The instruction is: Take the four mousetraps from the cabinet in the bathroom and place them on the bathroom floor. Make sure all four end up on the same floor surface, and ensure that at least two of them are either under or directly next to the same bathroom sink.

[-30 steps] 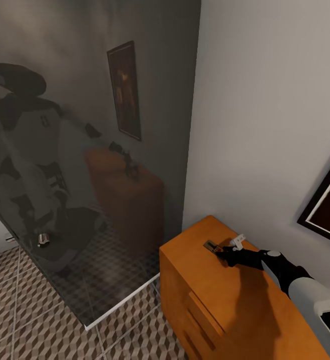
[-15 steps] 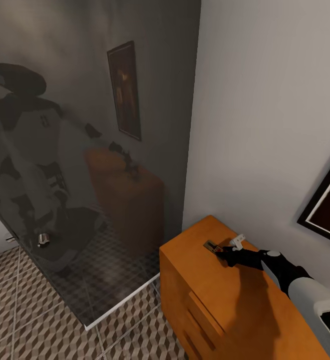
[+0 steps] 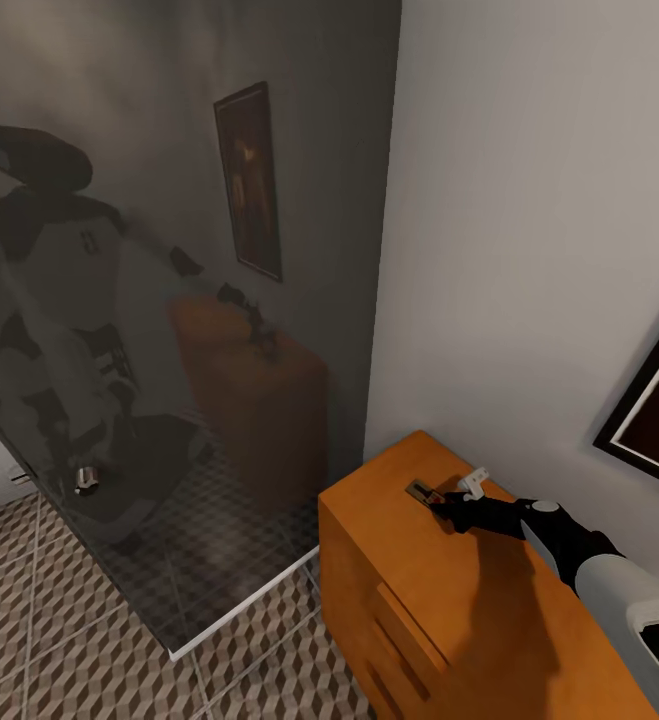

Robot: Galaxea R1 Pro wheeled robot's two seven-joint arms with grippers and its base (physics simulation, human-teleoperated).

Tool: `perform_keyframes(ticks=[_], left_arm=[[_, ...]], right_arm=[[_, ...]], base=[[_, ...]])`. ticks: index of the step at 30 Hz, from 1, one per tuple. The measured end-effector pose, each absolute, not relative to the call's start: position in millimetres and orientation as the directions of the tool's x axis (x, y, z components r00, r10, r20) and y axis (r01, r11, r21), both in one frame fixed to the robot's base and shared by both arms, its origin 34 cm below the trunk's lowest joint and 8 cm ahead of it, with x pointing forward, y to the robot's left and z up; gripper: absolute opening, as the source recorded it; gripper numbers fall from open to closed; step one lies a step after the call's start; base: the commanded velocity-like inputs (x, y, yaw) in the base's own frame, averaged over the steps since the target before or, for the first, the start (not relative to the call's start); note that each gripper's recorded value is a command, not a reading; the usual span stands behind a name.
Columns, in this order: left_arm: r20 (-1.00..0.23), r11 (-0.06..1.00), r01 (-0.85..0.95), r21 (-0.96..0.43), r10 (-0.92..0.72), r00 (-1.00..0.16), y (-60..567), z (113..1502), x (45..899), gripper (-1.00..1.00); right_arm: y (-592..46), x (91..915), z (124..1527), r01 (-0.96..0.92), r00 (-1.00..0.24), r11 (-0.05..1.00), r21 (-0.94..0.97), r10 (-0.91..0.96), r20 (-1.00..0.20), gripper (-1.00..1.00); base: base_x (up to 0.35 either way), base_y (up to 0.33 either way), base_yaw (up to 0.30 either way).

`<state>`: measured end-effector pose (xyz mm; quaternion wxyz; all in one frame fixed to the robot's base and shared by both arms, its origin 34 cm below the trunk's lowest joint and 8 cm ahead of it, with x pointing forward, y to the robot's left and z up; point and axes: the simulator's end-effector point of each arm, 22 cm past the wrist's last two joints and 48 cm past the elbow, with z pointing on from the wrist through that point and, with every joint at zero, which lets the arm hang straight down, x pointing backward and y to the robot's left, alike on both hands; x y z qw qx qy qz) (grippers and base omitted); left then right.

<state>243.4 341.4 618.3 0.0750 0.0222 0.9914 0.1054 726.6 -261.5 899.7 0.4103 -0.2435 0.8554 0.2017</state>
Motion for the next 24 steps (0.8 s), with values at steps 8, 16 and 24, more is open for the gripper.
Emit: perform_keyframes(ticks=[8, 16, 24], left_arm=[[-0.144, 0.977, 0.028, 0.212, 0.06, -0.988, 341.5, 618.3, 243.4, 1.0], [-0.144, 0.977, 0.028, 0.213, 0.06, -0.988, 342.0, 618.3, 243.3, 1.0], [-0.144, 0.977, 0.028, 0.213, 0.06, -0.988, 342.0, 618.3, 243.3, 1.0]], right_arm=[[-261.4, 727.1, 900.4, -0.581, -0.544, 0.801, 0.146, -0.249, -0.801, -1.0], [-260.8, 727.4, 900.7, -0.582, -0.544, 0.8, 0.146, -0.248, -0.802, -1.0], [-260.2, 727.5, 901.0, -0.582, -0.543, 0.8, 0.147, -0.248, -0.802, -1.0]], base=[[0.0, 0.0, 0.0], [0.0, 0.0, 0.0], [0.0, 0.0, 0.0]])
